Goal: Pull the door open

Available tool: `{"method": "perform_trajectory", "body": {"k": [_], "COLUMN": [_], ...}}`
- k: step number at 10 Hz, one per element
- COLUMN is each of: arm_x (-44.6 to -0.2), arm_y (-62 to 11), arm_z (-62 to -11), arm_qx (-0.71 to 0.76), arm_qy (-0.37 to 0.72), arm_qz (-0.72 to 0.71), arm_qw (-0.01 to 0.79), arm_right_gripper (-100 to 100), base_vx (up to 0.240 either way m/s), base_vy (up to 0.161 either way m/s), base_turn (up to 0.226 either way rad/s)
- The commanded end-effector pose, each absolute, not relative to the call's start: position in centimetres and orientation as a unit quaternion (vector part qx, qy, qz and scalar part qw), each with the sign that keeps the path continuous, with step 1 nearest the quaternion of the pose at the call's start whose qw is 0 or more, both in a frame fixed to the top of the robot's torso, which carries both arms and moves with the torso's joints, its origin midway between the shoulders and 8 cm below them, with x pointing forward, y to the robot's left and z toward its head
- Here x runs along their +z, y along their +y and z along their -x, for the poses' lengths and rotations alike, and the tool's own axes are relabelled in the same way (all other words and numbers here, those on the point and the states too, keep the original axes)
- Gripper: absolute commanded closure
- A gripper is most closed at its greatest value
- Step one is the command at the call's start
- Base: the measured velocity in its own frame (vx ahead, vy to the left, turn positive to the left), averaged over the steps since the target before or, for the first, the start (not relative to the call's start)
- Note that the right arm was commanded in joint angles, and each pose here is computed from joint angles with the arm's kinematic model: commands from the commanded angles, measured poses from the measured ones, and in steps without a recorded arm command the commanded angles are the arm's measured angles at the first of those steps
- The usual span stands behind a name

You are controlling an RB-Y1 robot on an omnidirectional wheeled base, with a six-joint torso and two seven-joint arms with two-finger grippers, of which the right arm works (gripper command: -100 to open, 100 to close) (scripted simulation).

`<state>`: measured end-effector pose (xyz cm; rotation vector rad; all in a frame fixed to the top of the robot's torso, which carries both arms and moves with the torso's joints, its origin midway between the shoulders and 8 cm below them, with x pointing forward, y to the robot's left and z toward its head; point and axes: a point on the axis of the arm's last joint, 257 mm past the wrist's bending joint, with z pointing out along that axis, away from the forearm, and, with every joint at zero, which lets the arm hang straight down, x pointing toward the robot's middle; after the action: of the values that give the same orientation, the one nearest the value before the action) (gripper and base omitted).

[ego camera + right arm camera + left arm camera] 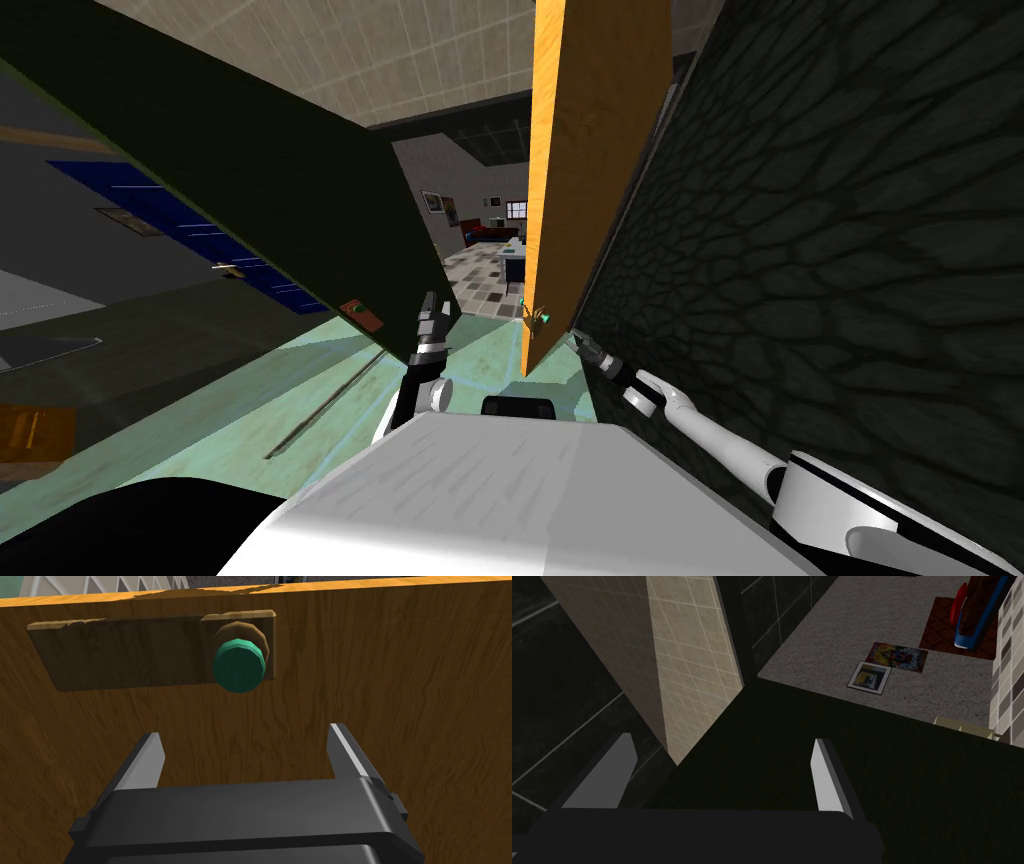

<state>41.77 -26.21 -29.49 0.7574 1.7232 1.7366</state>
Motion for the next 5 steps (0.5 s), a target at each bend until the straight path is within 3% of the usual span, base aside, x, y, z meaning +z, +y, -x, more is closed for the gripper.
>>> {"method": "perform_trajectory", "body": {"k": [1,5], "arm_x": [-29.5,-29.6], "arm_y": [-26.9,-29.1], "arm_z": [-42.7,-45.6], "arm_qx": [0.645,0.631], "arm_qy": [0.64,0.624], "arm_qz": [-0.293,-0.324], "arm_qw": [0.296,0.327], "arm_right_gripper": [-100,-100], "base_vx": [0.035,0.128], "base_vy": [0.055,0.142], "base_turn": [0.246,0.257]}}
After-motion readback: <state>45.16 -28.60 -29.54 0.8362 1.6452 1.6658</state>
